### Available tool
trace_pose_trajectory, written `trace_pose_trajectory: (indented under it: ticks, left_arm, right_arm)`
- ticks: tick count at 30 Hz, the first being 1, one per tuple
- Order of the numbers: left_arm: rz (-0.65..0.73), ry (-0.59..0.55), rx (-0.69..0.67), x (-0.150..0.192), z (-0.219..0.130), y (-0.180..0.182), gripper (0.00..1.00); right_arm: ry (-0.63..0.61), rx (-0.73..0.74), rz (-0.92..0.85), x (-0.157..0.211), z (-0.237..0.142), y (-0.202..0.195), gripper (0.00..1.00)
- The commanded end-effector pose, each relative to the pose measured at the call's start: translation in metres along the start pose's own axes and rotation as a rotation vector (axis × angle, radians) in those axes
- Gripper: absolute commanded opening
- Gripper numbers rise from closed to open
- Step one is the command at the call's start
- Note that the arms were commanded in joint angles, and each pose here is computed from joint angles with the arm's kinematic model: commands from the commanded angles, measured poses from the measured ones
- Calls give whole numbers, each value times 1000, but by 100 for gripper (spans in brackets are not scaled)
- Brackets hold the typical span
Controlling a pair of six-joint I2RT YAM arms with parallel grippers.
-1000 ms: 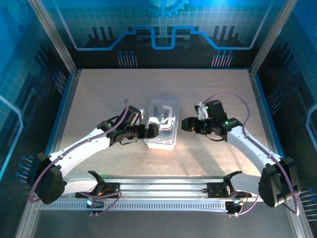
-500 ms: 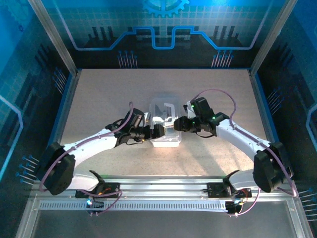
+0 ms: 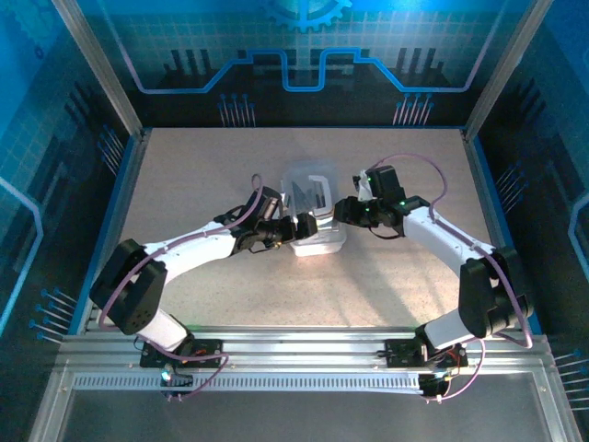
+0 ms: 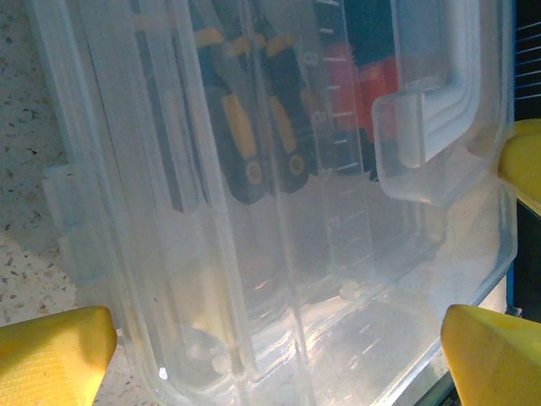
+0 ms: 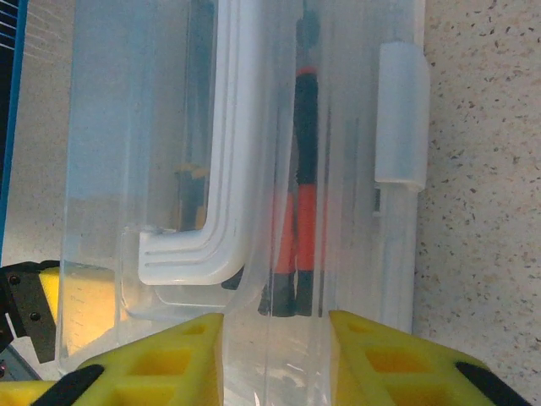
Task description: Pack the tool kit
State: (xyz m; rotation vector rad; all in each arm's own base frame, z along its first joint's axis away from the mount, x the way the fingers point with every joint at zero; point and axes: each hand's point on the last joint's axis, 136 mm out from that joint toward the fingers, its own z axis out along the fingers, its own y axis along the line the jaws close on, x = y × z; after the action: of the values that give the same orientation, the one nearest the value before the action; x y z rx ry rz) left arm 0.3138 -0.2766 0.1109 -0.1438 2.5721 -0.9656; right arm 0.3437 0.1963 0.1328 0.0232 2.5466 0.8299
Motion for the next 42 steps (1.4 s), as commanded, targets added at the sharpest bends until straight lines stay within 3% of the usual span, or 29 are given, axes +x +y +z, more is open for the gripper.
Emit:
trace_pose_trajectory:
  ticks: [1,5,13,20,22,24,25,30,36,40,42]
  left_arm:
    - [52,34,-65,6,7,17,99]
    - [91,-14,-74,-1,-17,12,99]
    - [315,-188,-51,-20,-95,-17,99]
    - [328,-305,-38,-15,-158,-24,99]
    - [317,-352,-60,-15,-181,-21,99]
    - [299,-406,-106,-16,-200,-12,99]
    - [302,-431,-122,-16,-208,-8,99]
    - [250,-585,-238,-25,-214,30,99]
    - [271,-697,-500,-38,-218,78,99]
    - [319,-784,-486,-42,-208,86,99]
    - [418,-834,-441,-43,-200,82,99]
  right_arm:
    - [80,28,41,22,15,-13,33]
    - [67,6,56,25,9,-8,32]
    - [28,46,36,15,-6,-9,38]
    - [-69,13,-28,-9,-52,6,44]
    - [-124,-13,-79,-17,-75,19,52]
    - [-188,-47,-137,-24,-98,35,70]
    - [-235,-36,-163,-28,-110,41,98]
    - [-471,61,-234,-46,-153,58,100]
    - [-725,139,-305,-51,-163,29,100]
    - [-832,186,-436,-42,-163,15,100]
    - [-873,222,-485,-39,-164,7,100]
